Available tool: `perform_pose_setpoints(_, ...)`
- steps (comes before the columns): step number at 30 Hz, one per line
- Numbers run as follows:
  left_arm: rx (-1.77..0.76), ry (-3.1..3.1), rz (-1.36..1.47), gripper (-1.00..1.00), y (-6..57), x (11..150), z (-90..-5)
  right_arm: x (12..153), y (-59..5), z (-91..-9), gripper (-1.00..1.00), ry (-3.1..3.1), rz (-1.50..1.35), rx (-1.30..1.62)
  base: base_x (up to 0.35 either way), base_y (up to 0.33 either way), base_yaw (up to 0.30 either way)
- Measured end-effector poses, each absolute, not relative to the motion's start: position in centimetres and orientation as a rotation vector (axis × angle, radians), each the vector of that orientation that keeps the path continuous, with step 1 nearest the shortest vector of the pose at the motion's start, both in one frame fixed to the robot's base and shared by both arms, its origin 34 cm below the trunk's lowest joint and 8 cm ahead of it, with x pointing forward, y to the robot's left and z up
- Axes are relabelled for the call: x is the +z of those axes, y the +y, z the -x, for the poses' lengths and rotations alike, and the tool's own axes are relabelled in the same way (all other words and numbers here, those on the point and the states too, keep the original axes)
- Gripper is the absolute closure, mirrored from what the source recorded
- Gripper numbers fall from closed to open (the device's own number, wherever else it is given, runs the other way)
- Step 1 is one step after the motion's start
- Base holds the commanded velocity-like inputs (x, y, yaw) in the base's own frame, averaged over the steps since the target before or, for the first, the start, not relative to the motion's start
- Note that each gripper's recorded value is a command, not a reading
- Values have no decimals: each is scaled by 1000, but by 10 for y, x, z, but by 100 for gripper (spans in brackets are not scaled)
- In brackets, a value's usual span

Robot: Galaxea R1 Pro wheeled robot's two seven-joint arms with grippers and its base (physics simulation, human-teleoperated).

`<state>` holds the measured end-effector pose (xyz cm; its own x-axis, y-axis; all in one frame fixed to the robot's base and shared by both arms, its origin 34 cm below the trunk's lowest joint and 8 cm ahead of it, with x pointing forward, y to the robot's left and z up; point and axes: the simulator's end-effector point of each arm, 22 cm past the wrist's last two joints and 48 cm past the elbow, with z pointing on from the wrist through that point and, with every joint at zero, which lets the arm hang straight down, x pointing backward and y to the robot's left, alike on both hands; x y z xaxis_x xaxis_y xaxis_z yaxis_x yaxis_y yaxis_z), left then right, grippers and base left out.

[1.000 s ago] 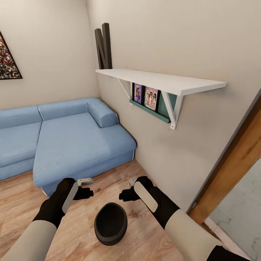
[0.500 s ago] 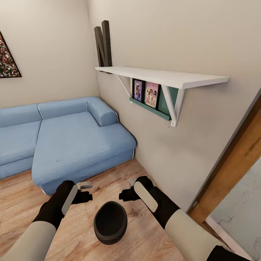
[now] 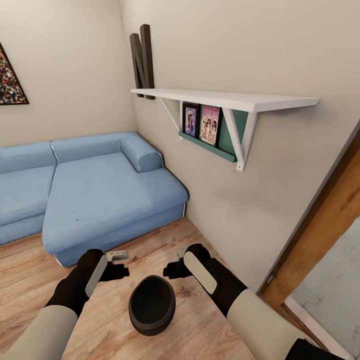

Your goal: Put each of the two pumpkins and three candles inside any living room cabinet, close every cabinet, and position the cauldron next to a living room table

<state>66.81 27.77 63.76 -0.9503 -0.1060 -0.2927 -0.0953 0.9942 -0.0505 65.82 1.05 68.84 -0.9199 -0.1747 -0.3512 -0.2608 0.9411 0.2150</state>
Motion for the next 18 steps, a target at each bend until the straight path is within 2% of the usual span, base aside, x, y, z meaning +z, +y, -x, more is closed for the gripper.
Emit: perform_pose_setpoints(18,-60,2763,146,-100,274,611,-681,655,12,-655,-100,2763,325,370,0,0,0)
